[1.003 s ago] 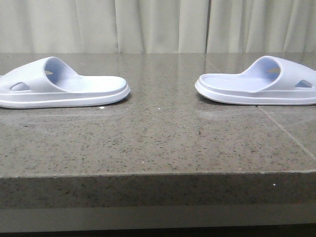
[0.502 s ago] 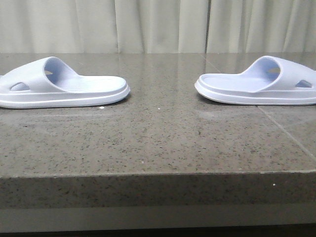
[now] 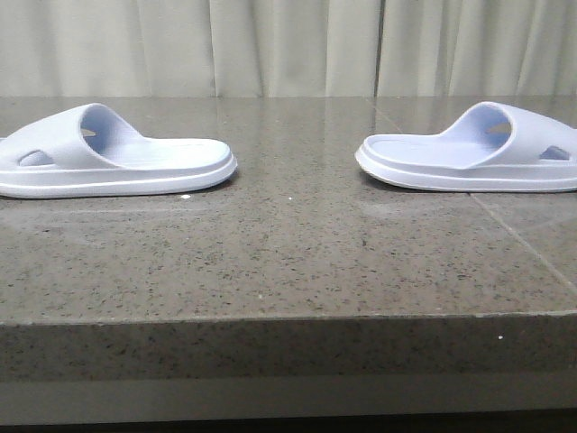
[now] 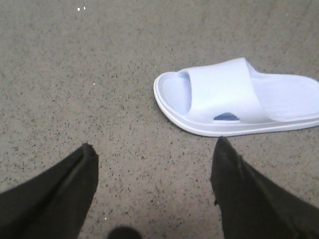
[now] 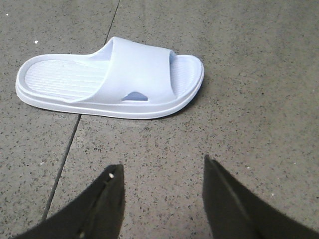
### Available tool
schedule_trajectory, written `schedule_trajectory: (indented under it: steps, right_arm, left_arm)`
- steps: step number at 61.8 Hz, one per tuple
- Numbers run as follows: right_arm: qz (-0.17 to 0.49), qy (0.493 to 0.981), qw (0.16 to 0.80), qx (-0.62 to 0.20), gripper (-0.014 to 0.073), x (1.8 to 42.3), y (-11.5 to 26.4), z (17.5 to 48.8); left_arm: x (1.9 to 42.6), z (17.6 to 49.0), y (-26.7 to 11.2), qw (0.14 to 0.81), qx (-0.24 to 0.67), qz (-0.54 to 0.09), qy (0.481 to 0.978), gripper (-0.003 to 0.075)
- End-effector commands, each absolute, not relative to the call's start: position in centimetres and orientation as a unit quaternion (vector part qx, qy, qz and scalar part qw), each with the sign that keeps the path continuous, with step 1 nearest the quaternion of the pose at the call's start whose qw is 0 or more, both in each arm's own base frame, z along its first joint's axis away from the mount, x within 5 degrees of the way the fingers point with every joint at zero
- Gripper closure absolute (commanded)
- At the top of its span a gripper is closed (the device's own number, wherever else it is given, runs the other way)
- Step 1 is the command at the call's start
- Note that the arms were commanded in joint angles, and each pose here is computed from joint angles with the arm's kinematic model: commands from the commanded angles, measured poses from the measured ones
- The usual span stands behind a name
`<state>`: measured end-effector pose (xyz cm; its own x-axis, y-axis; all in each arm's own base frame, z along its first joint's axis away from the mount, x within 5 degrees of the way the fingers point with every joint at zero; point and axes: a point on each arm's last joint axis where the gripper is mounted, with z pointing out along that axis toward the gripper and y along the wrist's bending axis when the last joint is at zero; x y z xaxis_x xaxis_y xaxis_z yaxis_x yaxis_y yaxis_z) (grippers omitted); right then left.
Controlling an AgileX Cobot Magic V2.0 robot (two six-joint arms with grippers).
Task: Insert blue slippers together front up
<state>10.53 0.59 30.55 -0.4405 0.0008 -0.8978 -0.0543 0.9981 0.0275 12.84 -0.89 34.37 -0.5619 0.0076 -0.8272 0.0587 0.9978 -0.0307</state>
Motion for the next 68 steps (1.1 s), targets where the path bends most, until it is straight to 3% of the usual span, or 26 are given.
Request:
schedule_trajectory:
  steps: [1, 15, 40, 68]
  right_arm:
    - [0.023, 0.823, 0.568, -0.012, 0.02, 10.9, 0.5, 32.2]
    - [0.023, 0.823, 0.568, -0.012, 0.02, 10.9, 0.5, 32.2]
    - [0.022, 0.822, 0.568, -0.012, 0.02, 10.9, 0.5, 32.2]
    - [0.023, 0.823, 0.568, -0.012, 0.02, 10.9, 0.5, 32.2]
  left_arm:
    - [14.8, 35.7, -1.1, 0.453, 0.018, -0.029, 0.891, 0.0266]
    - [19.6, 35.3, 0.3, 0.378, -0.019, -0.029, 0.925, 0.0272]
    - [25.5, 32.5, 4.8, 0.384, -0.072, -0.24, 0.889, 0.0282]
    - [32.1, 28.3, 4.5, 0.318, -0.062, -0.303, 0.896, 0.0282]
